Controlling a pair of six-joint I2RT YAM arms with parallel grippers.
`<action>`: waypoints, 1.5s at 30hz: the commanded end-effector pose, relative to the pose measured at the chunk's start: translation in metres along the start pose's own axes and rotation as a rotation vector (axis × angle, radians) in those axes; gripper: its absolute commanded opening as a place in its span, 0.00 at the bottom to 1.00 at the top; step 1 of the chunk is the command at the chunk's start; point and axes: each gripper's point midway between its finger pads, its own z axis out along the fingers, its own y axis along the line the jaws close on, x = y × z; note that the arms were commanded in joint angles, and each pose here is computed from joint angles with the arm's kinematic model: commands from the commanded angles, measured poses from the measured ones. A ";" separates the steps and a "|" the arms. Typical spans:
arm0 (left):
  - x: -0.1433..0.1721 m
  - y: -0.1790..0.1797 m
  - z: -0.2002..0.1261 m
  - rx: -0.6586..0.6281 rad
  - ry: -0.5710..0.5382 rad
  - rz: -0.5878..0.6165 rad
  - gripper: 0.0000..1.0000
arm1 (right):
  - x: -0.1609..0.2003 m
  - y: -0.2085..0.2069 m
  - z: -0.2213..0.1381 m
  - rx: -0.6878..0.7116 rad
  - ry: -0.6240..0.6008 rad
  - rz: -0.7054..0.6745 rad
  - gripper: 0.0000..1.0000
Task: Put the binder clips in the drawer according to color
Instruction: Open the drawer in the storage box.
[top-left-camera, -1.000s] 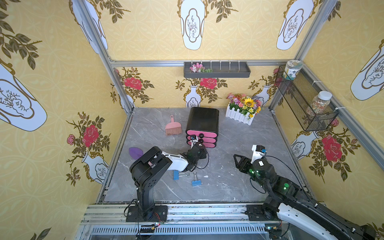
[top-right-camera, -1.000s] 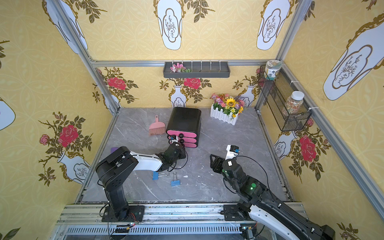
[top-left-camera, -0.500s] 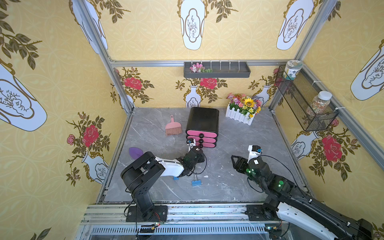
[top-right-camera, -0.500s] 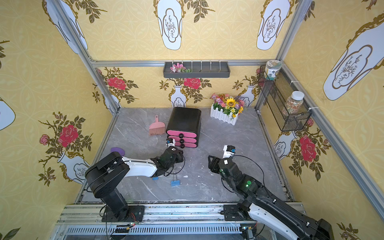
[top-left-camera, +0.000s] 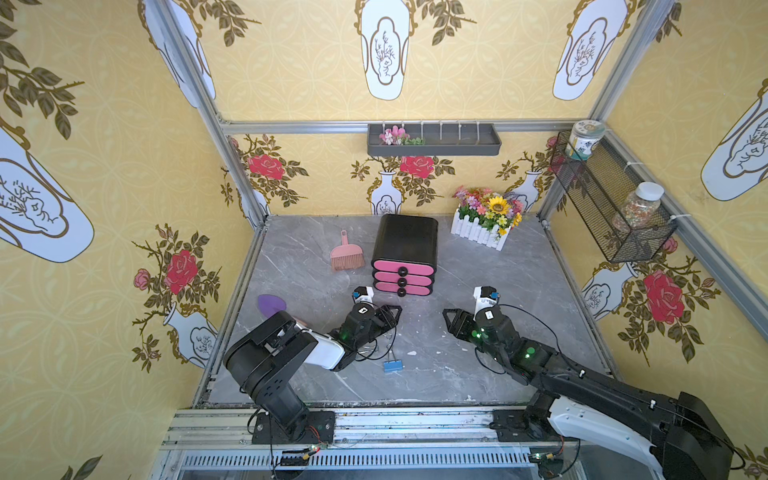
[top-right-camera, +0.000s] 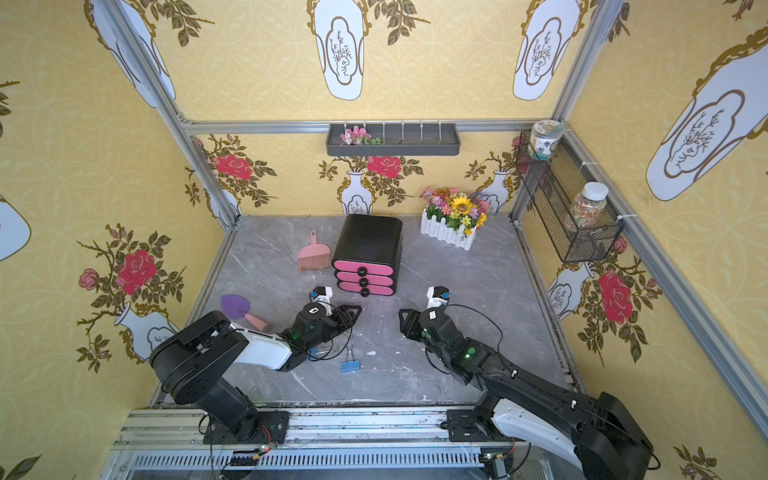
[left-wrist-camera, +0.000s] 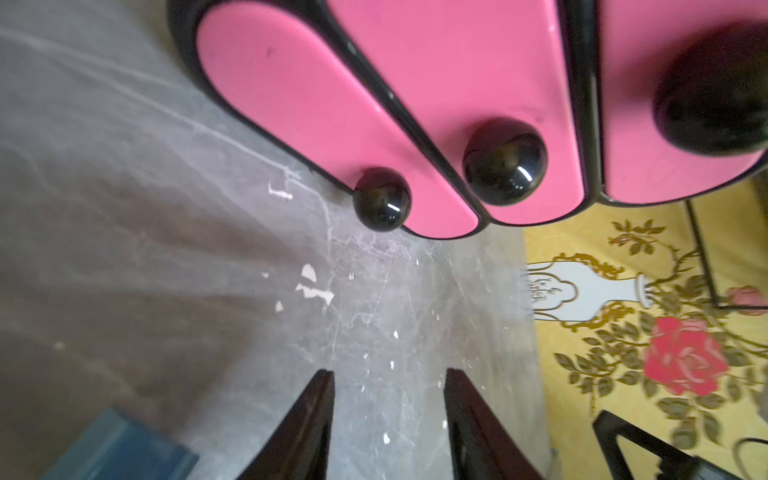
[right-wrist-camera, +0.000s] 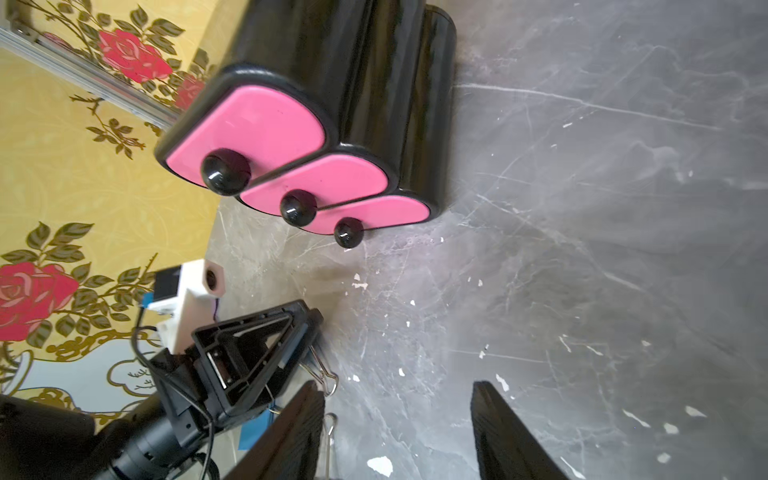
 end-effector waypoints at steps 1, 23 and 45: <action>0.006 -0.024 -0.010 0.170 0.067 -0.195 0.48 | -0.015 0.015 -0.006 -0.056 -0.053 0.005 0.61; -0.028 0.007 0.012 0.170 -0.074 -0.542 0.45 | -0.031 0.008 -0.031 -0.045 -0.108 0.001 0.61; -0.038 0.017 0.056 0.081 -0.096 -0.511 0.44 | -0.026 0.004 -0.029 -0.060 -0.095 0.029 0.62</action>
